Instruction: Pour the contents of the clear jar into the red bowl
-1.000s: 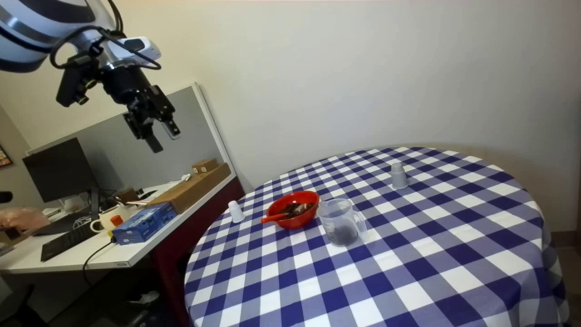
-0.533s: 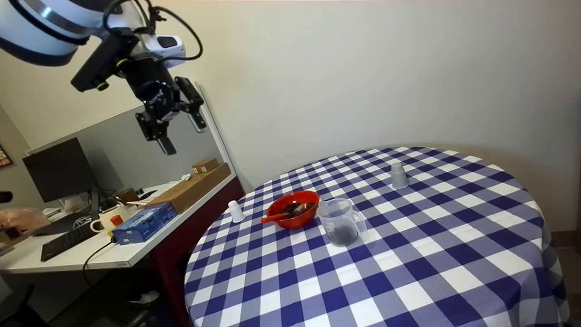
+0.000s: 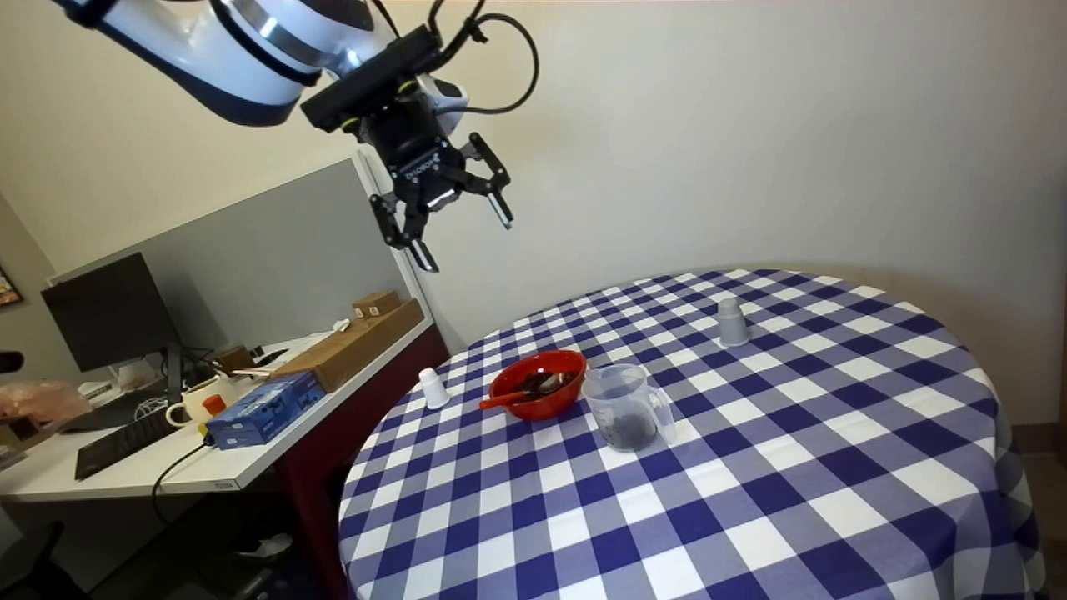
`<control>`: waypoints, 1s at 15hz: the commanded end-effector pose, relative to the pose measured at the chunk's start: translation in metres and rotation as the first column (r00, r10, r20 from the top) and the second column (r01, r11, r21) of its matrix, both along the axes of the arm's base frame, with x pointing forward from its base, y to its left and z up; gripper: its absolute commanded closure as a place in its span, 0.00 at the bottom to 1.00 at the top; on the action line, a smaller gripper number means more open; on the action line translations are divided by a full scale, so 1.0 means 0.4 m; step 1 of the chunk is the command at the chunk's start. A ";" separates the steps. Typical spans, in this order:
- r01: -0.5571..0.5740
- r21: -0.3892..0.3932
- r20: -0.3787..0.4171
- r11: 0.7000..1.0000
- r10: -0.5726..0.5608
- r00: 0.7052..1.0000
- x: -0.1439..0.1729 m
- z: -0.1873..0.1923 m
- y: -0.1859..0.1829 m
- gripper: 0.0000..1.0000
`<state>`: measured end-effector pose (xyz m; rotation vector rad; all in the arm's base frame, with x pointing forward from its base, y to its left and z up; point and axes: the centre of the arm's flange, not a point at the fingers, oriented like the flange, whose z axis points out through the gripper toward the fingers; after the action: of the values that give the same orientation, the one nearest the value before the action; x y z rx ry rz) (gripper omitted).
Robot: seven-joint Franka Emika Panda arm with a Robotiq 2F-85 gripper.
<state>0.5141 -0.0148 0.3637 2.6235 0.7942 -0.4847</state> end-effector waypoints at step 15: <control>-0.197 -0.014 -0.297 0.980 0.184 0.937 0.083 -0.302 -0.252 0.00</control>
<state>0.5665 -0.0993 0.2682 2.3961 1.0698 -0.8448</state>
